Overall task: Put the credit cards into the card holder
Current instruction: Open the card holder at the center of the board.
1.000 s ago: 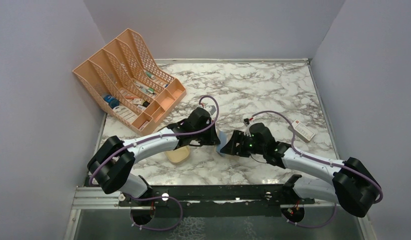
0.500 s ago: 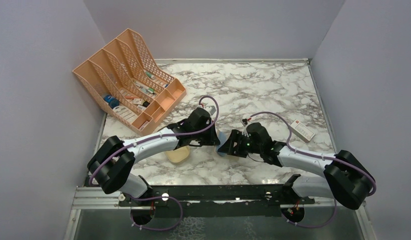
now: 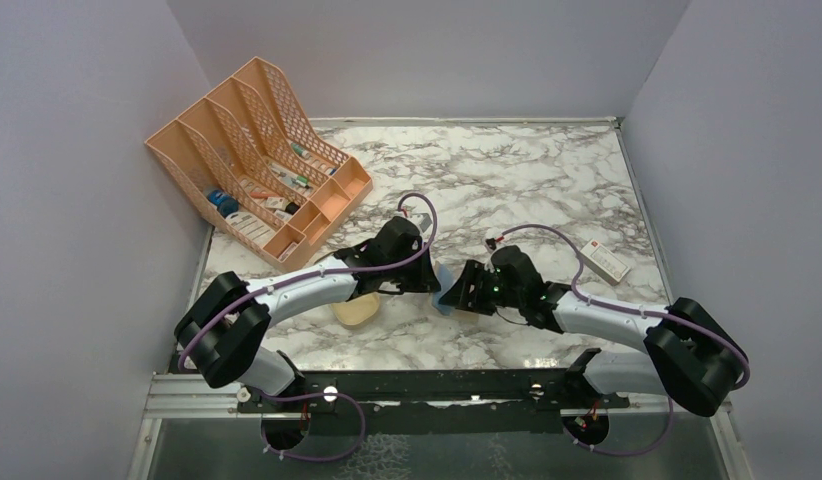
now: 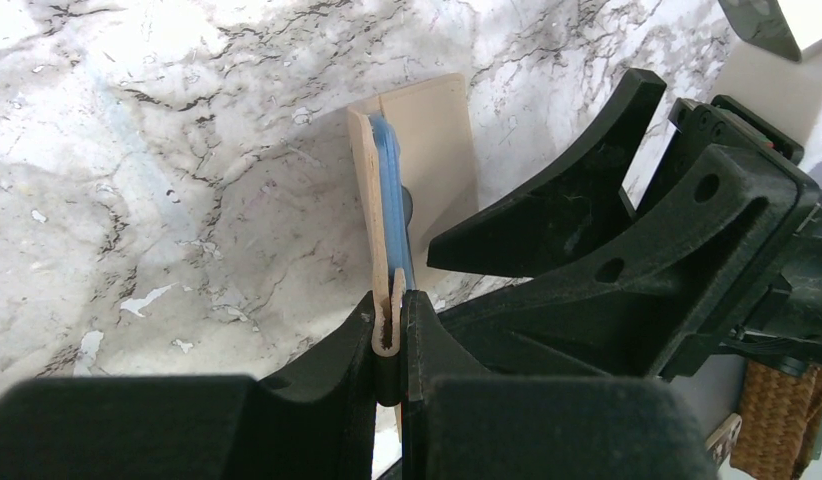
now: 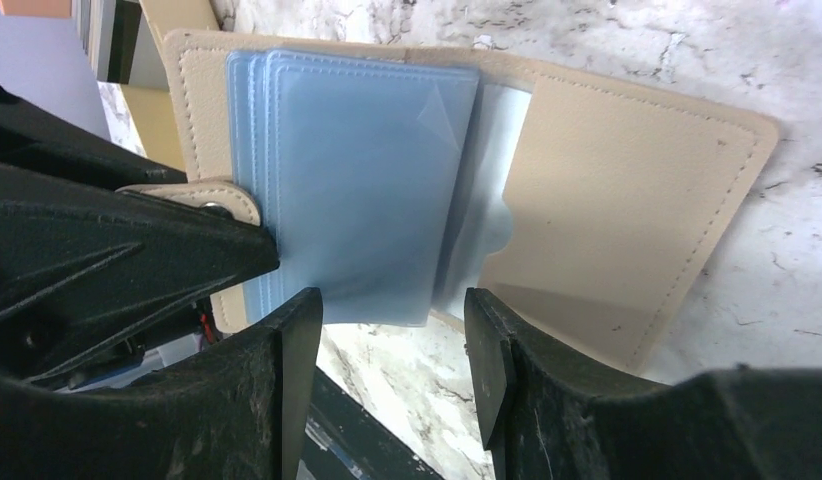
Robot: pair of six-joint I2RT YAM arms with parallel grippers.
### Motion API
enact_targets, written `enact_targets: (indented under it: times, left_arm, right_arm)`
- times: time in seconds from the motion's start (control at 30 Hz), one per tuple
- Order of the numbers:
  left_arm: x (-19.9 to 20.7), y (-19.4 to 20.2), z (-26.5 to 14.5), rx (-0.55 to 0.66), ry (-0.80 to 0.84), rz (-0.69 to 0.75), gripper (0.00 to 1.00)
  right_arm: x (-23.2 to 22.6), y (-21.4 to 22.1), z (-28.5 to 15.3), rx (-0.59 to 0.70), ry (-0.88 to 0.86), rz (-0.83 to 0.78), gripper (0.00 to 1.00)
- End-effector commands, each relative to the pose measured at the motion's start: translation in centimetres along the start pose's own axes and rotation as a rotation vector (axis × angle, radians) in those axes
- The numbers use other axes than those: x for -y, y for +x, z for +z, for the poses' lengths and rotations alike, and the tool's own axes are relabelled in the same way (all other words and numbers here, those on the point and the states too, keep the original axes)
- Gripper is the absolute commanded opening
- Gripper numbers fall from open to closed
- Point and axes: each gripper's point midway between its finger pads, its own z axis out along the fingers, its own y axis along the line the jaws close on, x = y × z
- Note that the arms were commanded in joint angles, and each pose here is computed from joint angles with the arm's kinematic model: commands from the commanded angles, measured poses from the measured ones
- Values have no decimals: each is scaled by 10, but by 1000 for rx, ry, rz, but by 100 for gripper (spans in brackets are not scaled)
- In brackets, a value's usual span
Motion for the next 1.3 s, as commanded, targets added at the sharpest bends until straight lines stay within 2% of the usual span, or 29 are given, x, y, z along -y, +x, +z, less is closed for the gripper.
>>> enact_targets:
  times: [0.0, 0.27, 0.5, 1.0, 1.27]
  left_arm:
    - [18, -4, -9, 24, 89, -11, 0]
    - [11, -1, -6, 20, 62, -11, 0]
    - [12, -1, -7, 21, 65, -15, 0]
    - [11, 0, -6, 20, 65, -18, 0]
    - [6, 1, -6, 20, 43, -14, 0]
  right_arm:
    - [5, -4, 1, 33, 25, -22, 54]
    - [-20, -5, -6, 21, -80, -15, 63]
    - [-29, -8, -5, 18, -106, -5, 64]
    - [-2, -5, 4, 28, -5, -9, 54]
    - [34, -10, -7, 56, 205, -48, 56]
